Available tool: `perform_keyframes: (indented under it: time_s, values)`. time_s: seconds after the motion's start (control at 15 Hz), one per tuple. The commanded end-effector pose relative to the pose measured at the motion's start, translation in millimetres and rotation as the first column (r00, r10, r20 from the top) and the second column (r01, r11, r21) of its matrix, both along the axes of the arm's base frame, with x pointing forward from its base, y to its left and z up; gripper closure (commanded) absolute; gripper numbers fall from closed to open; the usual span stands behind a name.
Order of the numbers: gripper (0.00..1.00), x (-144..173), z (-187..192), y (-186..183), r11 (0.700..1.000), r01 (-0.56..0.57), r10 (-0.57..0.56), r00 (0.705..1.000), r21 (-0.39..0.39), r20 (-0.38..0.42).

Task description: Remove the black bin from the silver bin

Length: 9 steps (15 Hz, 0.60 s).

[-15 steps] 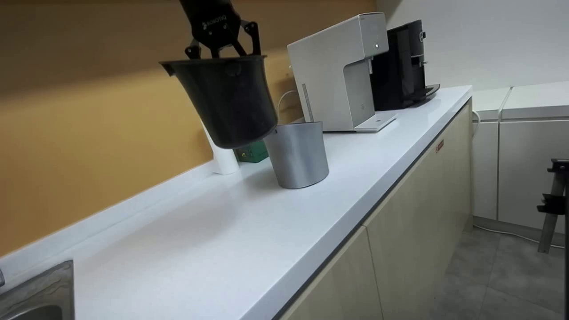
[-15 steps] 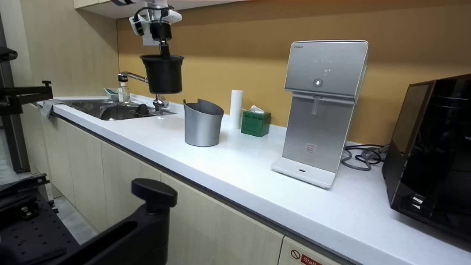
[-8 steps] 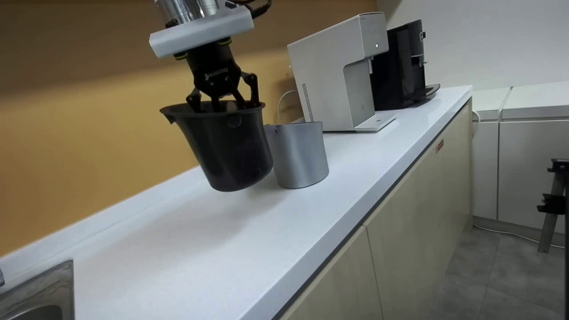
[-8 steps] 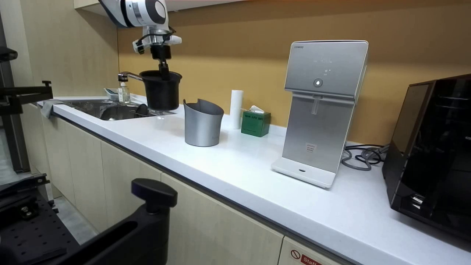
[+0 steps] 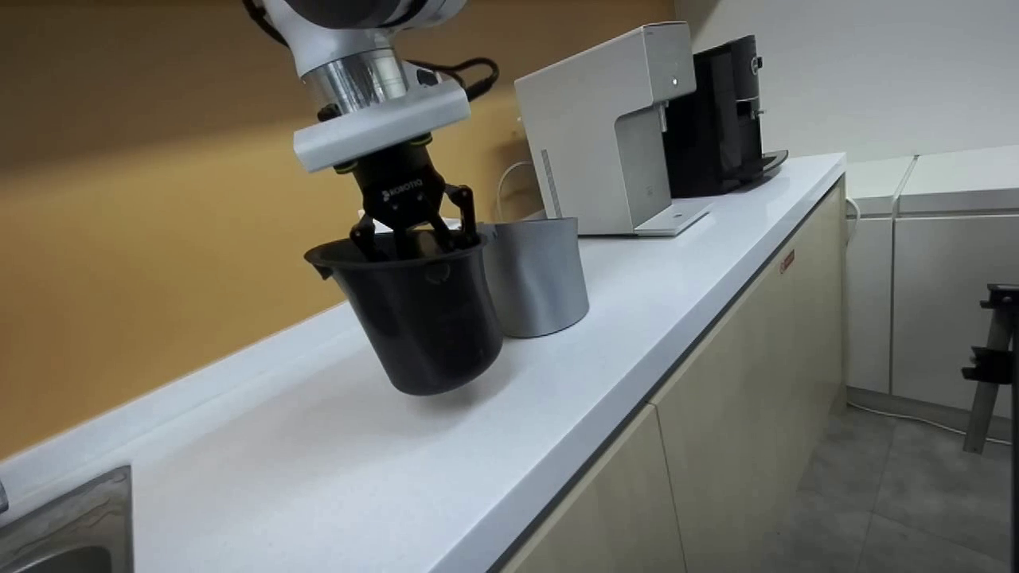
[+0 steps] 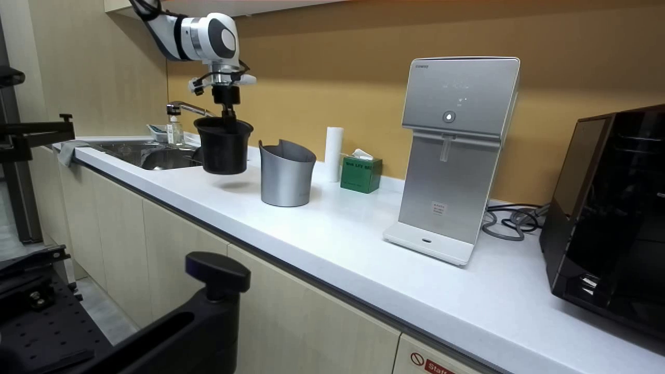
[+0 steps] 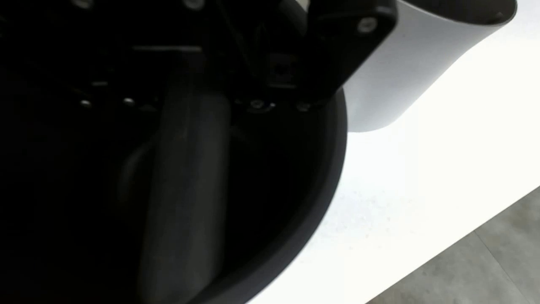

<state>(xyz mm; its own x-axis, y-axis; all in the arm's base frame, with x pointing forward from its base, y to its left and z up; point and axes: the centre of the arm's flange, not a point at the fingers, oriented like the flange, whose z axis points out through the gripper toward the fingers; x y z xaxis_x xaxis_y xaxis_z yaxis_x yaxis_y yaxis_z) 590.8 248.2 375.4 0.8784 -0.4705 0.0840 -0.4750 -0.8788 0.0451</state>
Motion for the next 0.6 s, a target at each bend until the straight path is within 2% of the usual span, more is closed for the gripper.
perform_keyframes:
  time_s: [0.0,0.53]
  values:
    - [0.97,2,-7,-4,1.000,0.001,-0.001,1.000,0.021,0.000]
    - [0.97,9,-28,-12,1.000,0.005,-0.004,1.000,0.027,-0.028]
